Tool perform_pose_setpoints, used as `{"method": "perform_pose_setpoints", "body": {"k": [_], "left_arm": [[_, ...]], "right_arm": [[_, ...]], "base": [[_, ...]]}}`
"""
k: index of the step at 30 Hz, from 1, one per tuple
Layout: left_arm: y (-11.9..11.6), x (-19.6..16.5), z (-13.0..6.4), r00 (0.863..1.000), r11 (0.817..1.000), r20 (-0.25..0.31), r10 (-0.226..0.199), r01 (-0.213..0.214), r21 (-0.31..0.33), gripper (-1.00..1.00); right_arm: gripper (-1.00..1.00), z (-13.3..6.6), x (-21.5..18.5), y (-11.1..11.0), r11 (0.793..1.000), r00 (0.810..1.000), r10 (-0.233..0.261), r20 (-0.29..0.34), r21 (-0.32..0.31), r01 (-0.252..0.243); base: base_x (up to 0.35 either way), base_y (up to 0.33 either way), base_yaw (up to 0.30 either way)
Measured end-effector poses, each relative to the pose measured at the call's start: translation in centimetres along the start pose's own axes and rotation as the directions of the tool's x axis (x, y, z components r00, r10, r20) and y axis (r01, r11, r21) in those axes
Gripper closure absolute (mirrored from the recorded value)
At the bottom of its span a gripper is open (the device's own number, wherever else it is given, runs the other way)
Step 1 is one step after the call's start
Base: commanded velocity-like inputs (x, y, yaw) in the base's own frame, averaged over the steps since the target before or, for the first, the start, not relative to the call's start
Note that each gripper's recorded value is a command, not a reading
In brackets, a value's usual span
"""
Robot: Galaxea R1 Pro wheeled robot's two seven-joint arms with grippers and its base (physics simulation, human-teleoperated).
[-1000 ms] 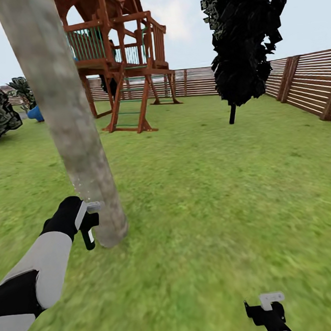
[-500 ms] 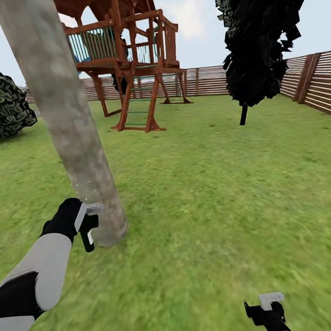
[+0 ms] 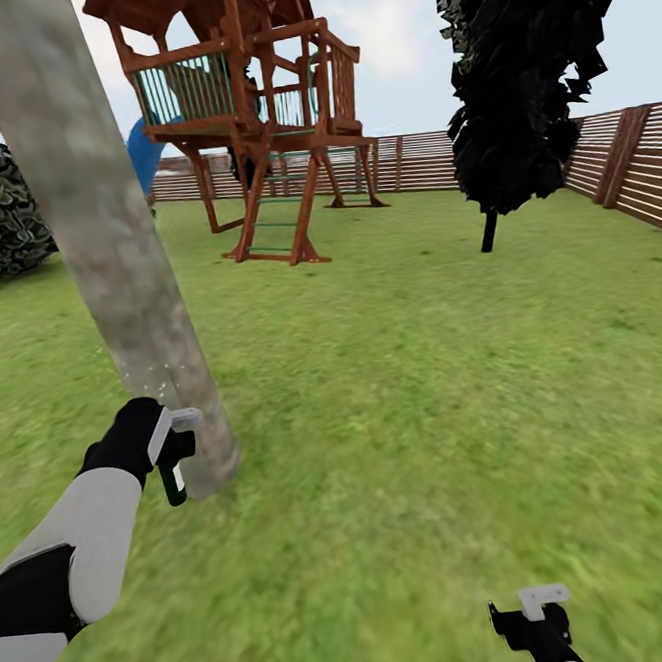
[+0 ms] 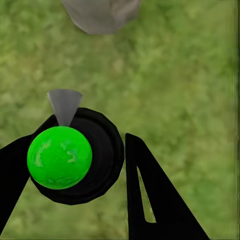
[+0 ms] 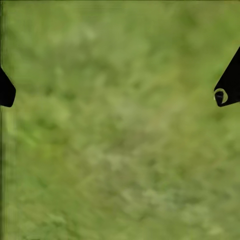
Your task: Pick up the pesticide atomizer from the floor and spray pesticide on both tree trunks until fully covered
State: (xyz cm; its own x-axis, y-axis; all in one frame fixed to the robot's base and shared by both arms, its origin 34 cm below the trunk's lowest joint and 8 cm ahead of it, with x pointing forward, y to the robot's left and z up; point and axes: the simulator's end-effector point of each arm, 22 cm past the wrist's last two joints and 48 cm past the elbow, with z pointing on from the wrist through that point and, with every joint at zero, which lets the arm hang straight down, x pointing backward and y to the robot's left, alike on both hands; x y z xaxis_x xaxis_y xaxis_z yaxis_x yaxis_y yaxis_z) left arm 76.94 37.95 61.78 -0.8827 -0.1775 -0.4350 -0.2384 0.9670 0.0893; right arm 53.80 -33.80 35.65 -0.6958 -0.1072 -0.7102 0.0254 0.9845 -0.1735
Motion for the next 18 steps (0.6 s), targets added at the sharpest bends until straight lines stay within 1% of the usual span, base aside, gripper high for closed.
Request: {"method": "perform_pose_setpoints", "body": {"k": [7,10,13,14,18], "left_arm": [[0.3,0.2,0.1,1.000,1.000,-0.002,0.005,-0.005,-0.009,1.00],[0.7,2.1,1.2,1.000,1.000,-0.030,0.007,-0.007,-0.016,1.00],[0.4,2.4,1.4,0.999,1.000,-0.034,0.008,-0.008,-0.012,1.00],[0.0,2.6,1.4,0.999,1.000,-0.037,0.008,-0.009,-0.005,1.00],[0.0,3.4,1.9,0.999,1.000,-0.050,0.014,-0.014,-0.010,1.00]], "right_arm": [[-1.00,0.0,0.0,0.1,1.000,1.000,0.000,0.000,-0.001,0.000],[-1.00,0.0,0.0,0.1,1.000,1.000,0.000,0.000,-0.002,0.000],[-1.00,0.0,0.0,0.0,1.000,1.000,0.000,0.001,0.000,0.000],[-1.00,0.0,0.0,0.0,1.000,1.000,0.000,0.000,0.000,0.000],[-1.00,0.0,0.1,0.1,1.000,1.000,-0.002,-0.001,-0.003,0.002]], "base": [[0.209,-0.211,0.258],[0.242,-0.184,0.262],[0.249,-0.177,0.085],[0.203,-0.208,0.013],[0.039,-0.265,0.002]]}}
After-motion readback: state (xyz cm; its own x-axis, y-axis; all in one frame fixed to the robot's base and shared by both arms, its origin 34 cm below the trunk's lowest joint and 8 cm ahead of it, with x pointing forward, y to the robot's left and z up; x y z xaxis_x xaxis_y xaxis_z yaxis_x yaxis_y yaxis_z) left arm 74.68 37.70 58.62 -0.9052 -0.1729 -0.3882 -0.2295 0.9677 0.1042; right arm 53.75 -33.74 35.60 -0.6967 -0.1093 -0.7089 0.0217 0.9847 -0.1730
